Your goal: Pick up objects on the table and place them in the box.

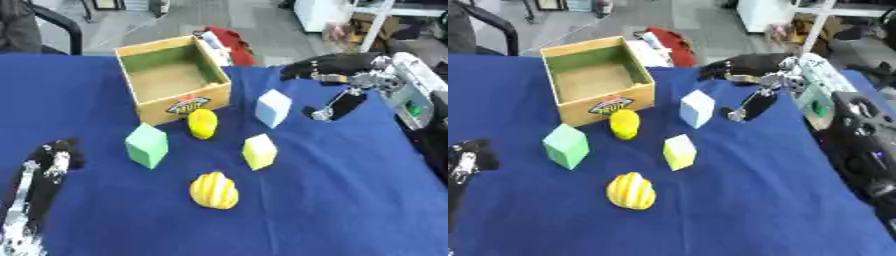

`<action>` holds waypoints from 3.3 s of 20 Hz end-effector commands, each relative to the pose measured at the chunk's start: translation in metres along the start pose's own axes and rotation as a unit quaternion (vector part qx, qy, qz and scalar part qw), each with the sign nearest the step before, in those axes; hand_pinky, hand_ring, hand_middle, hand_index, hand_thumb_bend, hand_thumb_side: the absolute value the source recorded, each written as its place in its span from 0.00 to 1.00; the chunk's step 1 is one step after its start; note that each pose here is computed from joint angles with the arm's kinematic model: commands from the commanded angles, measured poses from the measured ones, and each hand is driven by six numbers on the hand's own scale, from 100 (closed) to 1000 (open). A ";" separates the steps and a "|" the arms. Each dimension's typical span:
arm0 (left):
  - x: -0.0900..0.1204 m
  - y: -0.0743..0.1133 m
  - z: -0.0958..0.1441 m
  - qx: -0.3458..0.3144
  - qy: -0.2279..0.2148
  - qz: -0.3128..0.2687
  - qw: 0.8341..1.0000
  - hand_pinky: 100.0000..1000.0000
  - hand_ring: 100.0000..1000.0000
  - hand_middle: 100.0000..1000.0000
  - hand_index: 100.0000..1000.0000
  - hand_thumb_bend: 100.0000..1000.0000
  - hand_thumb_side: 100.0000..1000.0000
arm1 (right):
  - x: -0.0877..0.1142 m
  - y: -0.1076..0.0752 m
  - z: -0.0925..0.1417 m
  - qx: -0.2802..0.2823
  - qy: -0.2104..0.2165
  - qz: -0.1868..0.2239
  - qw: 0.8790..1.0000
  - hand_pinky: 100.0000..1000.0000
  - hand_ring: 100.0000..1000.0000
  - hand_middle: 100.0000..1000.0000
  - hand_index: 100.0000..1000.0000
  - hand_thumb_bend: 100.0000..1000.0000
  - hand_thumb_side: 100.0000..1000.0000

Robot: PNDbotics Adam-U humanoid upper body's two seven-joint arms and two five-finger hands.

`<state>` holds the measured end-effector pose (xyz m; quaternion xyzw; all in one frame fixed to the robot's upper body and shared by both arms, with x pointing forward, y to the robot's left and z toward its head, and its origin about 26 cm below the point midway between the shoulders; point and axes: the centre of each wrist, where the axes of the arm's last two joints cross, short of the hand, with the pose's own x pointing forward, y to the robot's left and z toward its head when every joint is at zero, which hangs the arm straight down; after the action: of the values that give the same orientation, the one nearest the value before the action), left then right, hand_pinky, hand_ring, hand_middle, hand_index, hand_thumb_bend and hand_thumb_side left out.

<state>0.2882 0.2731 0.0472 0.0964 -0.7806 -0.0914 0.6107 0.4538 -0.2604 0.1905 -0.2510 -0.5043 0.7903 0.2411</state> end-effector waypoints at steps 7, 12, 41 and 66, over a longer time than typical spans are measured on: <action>0.007 0.004 -0.005 -0.007 -0.015 -0.012 1.000 0.59 0.52 0.48 0.69 0.00 0.68 | -0.014 0.010 -0.019 0.062 0.004 0.059 0.996 1.00 1.00 1.00 1.00 0.19 0.27; 0.007 0.004 -0.006 -0.007 -0.016 -0.011 1.000 0.59 0.52 0.48 0.69 0.00 0.68 | -0.014 0.019 -0.029 0.068 0.010 0.070 0.995 1.00 1.00 1.00 1.00 0.19 0.28; 0.011 0.003 -0.009 -0.010 -0.023 -0.010 1.000 0.59 0.52 0.48 0.69 0.00 0.68 | -0.024 0.002 -0.038 0.020 0.079 0.075 0.994 1.00 1.00 1.00 1.00 0.28 0.30; 0.019 0.002 -0.017 -0.016 -0.039 -0.011 0.999 0.59 0.52 0.48 0.69 0.00 0.68 | -0.024 0.018 -0.050 0.031 0.128 0.056 0.990 1.00 1.00 1.00 1.00 0.22 0.29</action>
<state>0.2982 0.2674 0.0595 0.0881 -0.7930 -0.1044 0.5936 0.4976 -0.2460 0.1408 -0.3503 -0.4271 0.7878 0.2724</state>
